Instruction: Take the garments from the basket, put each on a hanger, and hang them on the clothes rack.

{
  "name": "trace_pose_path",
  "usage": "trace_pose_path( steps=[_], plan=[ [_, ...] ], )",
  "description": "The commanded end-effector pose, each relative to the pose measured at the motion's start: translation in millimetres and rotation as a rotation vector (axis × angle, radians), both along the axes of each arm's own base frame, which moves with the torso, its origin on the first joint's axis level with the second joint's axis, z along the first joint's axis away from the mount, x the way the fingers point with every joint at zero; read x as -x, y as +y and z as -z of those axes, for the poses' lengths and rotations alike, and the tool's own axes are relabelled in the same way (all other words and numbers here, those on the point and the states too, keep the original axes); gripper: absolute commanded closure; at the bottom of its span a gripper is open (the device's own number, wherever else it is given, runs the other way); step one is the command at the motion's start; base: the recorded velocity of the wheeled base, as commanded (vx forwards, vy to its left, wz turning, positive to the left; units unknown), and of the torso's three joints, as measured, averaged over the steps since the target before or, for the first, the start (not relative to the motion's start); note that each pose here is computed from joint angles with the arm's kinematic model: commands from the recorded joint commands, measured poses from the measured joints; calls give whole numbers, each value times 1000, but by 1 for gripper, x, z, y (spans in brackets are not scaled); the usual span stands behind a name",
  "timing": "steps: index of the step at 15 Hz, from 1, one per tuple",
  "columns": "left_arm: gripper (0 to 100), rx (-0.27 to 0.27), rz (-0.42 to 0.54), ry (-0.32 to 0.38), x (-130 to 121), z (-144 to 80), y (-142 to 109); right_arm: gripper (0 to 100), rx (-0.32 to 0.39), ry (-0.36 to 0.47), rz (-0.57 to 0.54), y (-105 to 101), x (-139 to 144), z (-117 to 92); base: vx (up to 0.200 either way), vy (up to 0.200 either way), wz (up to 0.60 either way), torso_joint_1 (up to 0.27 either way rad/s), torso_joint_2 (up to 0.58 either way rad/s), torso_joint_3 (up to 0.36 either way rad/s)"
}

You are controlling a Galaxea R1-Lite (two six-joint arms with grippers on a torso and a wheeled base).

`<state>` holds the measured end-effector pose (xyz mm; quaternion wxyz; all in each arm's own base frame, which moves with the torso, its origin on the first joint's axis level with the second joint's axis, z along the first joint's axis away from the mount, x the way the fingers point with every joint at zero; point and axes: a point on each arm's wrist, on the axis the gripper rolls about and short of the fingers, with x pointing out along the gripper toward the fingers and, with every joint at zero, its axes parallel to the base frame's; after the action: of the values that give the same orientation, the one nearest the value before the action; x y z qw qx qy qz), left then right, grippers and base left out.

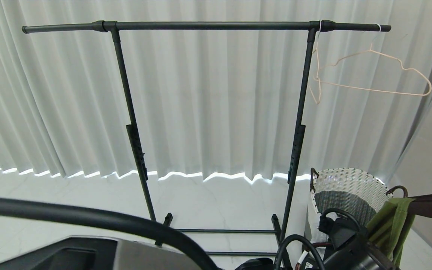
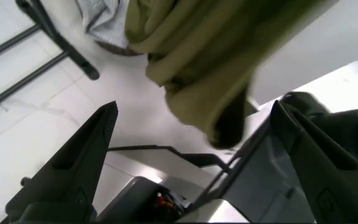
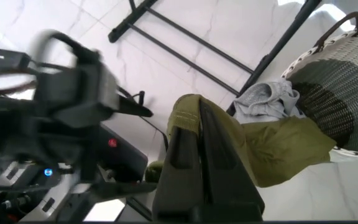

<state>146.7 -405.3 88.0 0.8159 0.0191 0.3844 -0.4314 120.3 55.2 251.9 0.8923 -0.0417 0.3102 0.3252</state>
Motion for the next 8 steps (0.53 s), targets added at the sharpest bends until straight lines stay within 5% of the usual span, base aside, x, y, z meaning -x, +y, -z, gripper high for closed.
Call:
trace_pose_path(
  steps=[1, 8],
  plan=[
    [0, -37, -8, 12, -5, 20, -5, 100, -12, -14, -2, -1, 5, -2, 0, 0, 0, 0, 0, 0],
    [0, -92, -20, 34, -13, 52, -12, 100, -20, -26, -7, -3, 12, -3, 0, 0, 0, 0, 0, 0]
  ],
)
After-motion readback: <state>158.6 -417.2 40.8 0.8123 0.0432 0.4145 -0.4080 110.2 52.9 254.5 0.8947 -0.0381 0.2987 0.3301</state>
